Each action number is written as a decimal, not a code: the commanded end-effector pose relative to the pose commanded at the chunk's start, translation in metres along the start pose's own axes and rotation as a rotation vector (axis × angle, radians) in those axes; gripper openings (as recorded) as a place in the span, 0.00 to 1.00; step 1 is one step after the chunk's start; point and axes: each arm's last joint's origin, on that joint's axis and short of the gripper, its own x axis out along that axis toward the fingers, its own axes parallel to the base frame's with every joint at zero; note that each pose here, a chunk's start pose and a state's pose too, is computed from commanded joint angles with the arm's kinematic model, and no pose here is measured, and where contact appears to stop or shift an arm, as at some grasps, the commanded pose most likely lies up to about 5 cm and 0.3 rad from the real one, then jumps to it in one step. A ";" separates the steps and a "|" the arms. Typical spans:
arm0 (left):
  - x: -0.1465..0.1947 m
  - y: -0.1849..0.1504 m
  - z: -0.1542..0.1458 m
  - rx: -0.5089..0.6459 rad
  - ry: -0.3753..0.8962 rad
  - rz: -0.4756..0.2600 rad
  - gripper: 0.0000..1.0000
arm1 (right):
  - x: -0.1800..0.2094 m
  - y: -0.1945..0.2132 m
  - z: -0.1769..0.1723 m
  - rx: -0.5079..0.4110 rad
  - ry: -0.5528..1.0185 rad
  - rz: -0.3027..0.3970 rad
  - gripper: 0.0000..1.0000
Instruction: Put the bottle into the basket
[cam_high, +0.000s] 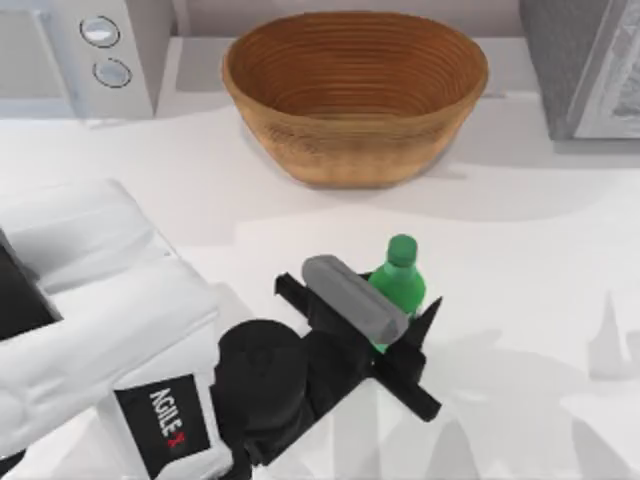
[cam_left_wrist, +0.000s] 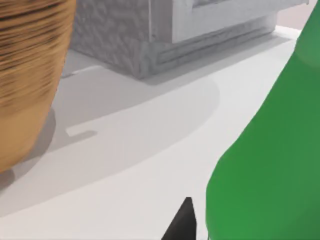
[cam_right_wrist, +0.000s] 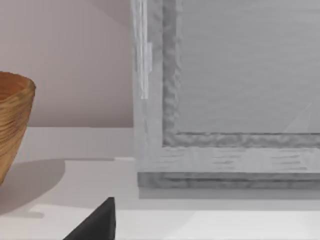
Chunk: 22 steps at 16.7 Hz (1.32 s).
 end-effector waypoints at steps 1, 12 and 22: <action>-0.003 -0.001 0.005 0.000 0.000 -0.001 0.00 | 0.000 0.000 0.000 0.000 0.000 0.000 1.00; -0.103 -0.002 0.084 -0.003 -0.014 0.004 0.00 | 0.000 0.000 0.000 0.000 0.000 0.000 1.00; -0.148 0.000 0.080 0.000 0.000 0.002 0.00 | 0.000 0.000 0.000 0.000 0.000 0.000 1.00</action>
